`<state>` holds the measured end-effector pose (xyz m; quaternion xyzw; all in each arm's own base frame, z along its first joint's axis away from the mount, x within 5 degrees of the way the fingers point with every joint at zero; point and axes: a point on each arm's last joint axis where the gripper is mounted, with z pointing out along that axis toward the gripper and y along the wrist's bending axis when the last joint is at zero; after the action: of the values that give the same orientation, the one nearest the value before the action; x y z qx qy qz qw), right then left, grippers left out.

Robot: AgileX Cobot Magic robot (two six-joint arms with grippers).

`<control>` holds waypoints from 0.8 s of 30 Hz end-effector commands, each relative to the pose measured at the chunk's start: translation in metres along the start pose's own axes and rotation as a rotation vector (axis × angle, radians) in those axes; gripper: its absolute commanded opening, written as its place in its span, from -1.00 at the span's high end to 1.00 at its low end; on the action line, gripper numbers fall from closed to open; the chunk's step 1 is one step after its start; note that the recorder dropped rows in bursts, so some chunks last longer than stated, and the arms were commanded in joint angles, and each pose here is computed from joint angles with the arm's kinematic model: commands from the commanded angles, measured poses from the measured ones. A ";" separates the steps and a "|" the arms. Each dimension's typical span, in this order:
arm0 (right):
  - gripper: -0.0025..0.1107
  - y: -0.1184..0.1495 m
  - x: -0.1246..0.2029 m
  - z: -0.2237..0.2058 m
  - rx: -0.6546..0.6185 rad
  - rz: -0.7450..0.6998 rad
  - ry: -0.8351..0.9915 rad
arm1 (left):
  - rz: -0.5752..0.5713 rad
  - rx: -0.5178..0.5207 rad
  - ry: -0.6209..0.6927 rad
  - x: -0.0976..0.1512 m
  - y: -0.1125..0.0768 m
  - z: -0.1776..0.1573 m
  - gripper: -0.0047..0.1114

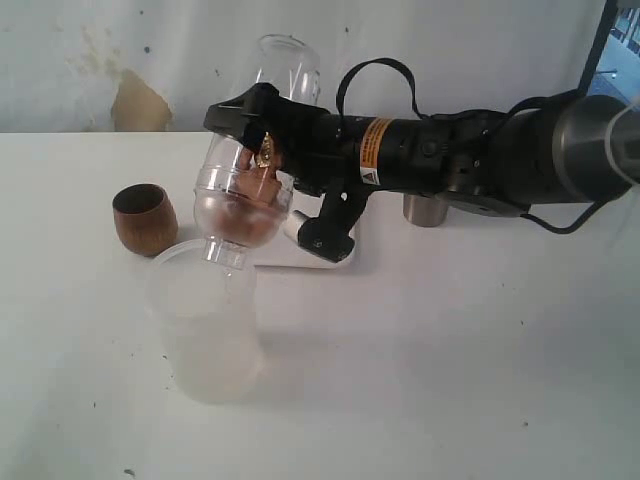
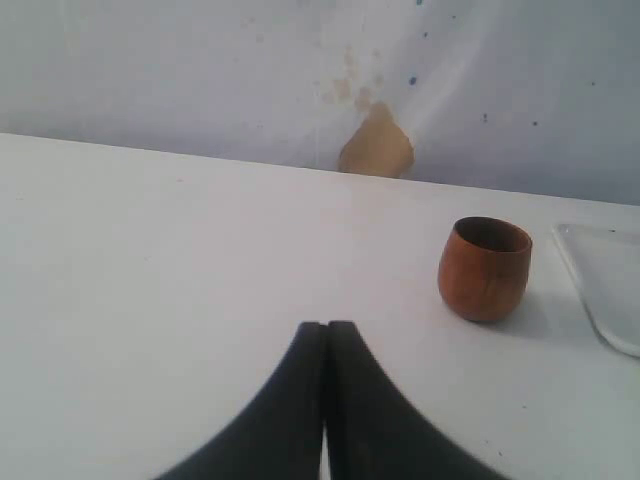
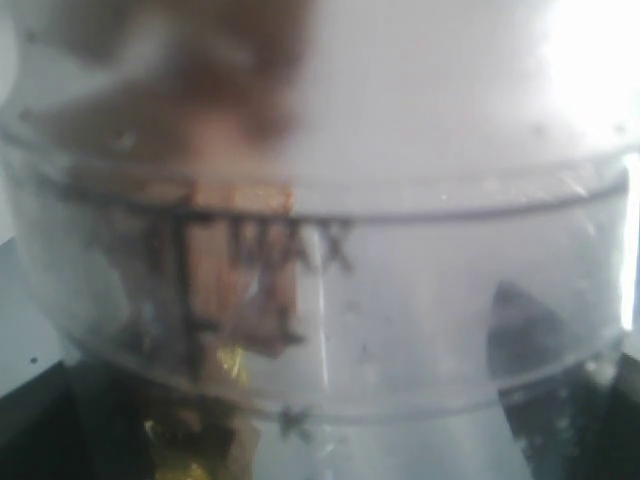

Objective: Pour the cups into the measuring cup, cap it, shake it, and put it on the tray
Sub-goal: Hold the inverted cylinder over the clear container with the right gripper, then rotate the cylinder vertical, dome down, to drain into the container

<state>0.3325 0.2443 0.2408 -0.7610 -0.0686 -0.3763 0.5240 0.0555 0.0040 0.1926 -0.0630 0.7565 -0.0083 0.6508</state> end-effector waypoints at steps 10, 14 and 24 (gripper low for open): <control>0.96 -0.012 0.007 -0.002 0.067 -0.031 0.029 | -0.003 0.002 -0.008 0.001 0.000 0.000 0.92; 0.96 -0.015 0.009 -0.002 0.096 -0.001 0.052 | -0.003 0.002 -0.008 0.001 0.000 0.000 0.92; 0.96 -0.015 0.011 -0.002 0.111 0.027 0.073 | -0.003 0.002 -0.008 0.001 0.000 0.000 0.92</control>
<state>0.3322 0.2455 0.2472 -0.7384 -0.0619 -0.3829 0.5517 0.0555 0.0040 0.1926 -0.0630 0.7565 -0.0083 0.6508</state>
